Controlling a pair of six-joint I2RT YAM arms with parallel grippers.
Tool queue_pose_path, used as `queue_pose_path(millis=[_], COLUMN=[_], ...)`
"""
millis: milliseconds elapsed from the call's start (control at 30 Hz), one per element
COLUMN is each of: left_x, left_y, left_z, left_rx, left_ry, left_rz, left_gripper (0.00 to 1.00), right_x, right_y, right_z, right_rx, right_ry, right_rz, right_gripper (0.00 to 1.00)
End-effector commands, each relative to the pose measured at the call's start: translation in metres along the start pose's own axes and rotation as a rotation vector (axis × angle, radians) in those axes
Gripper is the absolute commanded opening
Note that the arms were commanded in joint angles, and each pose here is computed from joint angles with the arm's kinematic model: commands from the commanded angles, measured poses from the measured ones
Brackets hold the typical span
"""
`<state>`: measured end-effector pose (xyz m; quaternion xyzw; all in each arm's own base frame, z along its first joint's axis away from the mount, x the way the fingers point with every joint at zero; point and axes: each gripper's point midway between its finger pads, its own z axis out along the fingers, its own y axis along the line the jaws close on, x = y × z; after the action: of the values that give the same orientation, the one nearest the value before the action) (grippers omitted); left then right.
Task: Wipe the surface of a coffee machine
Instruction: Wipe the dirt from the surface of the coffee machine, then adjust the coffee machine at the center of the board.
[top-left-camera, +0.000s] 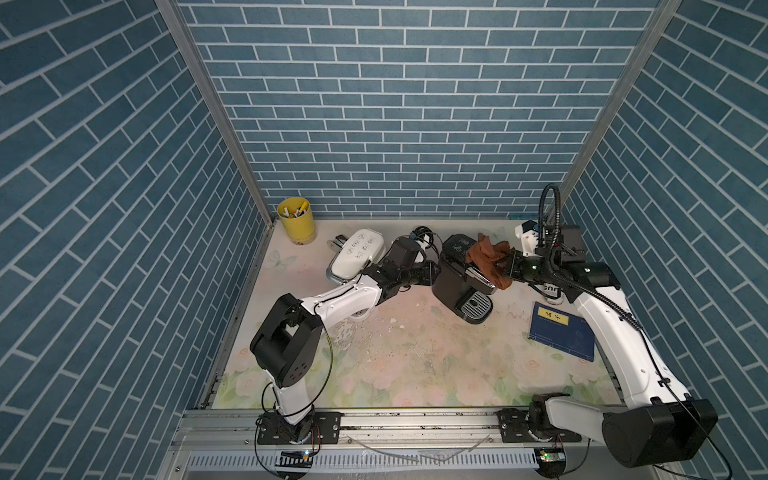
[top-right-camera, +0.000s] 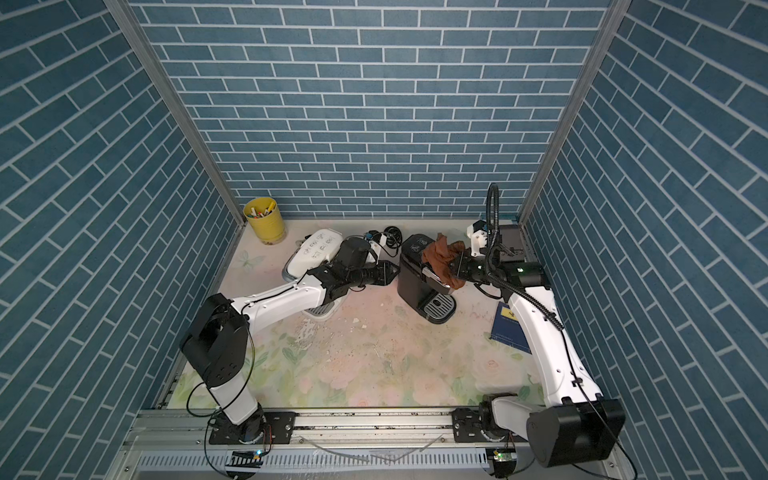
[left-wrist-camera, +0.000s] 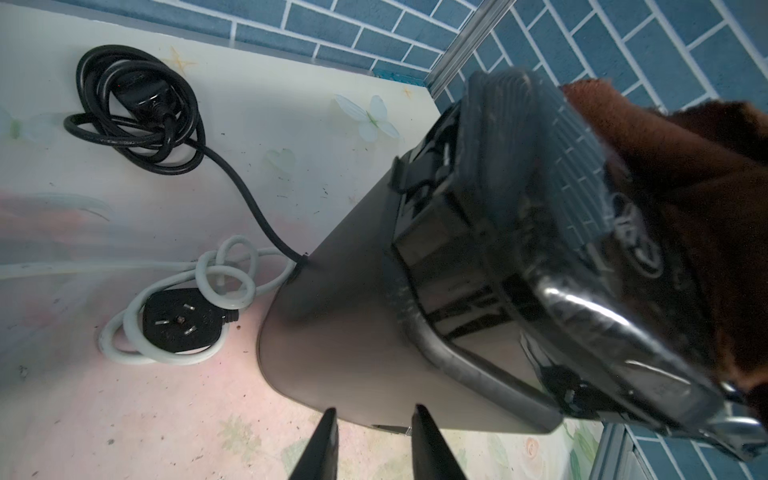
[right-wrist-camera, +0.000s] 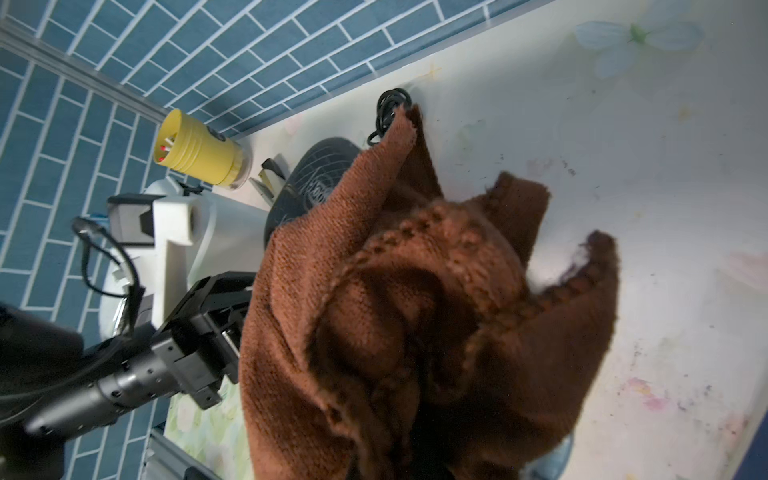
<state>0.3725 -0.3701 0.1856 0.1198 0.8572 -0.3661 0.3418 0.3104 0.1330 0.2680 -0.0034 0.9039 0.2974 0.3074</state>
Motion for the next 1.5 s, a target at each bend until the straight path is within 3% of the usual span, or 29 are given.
queue_pose_path(millis=[0, 100, 200, 367, 600, 733, 1000, 1167, 1467], left_x=[-0.003, -0.002, -0.001, -0.002, 0.005, 0.008, 0.011, 0.007, 0.005], left_y=[-0.009, -0.011, -0.01, -0.01, -0.005, -0.002, -0.001, -0.004, -0.008], left_z=[0.005, 0.006, 0.006, 0.006, 0.007, 0.009, 0.02, 0.025, 0.032], left_rx=[0.033, 0.043, 0.038, 0.039, 0.024, 0.018, 0.032, 0.039, 0.054], left_ry=[0.006, 0.018, 0.02, 0.016, 0.029, 0.033, 0.05, 0.054, 0.074], left_rz=[0.026, 0.027, 0.028, 0.019, 0.003, 0.0, -0.011, -0.001, 0.024], left_gripper=[0.32, 0.31, 0.31, 0.31, 0.31, 0.31, 0.31, 0.31, 0.31], right_x=[0.043, 0.051, 0.047, 0.008, -0.057, -0.073, -0.055, -0.035, 0.005], right_y=[0.007, 0.011, 0.002, -0.022, -0.05, -0.069, -0.067, -0.049, -0.032], right_z=[0.007, 0.004, -0.008, -0.024, -0.029, -0.015, 0.028, 0.026, 0.014], right_rx=[-0.058, -0.066, 0.014, 0.203, 0.261, 0.274, 0.113, -0.003, -0.095], right_ry=[0.146, 0.159, 0.107, 0.038, -0.075, -0.059, 0.088, 0.091, 0.126], right_rz=[0.075, 0.069, 0.057, 0.009, 0.057, 0.085, 0.133, 0.153, 0.18], right_gripper=[0.0, 0.0, 0.0, 0.0, 0.0, 0.0, 0.0, 0.0, 0.0])
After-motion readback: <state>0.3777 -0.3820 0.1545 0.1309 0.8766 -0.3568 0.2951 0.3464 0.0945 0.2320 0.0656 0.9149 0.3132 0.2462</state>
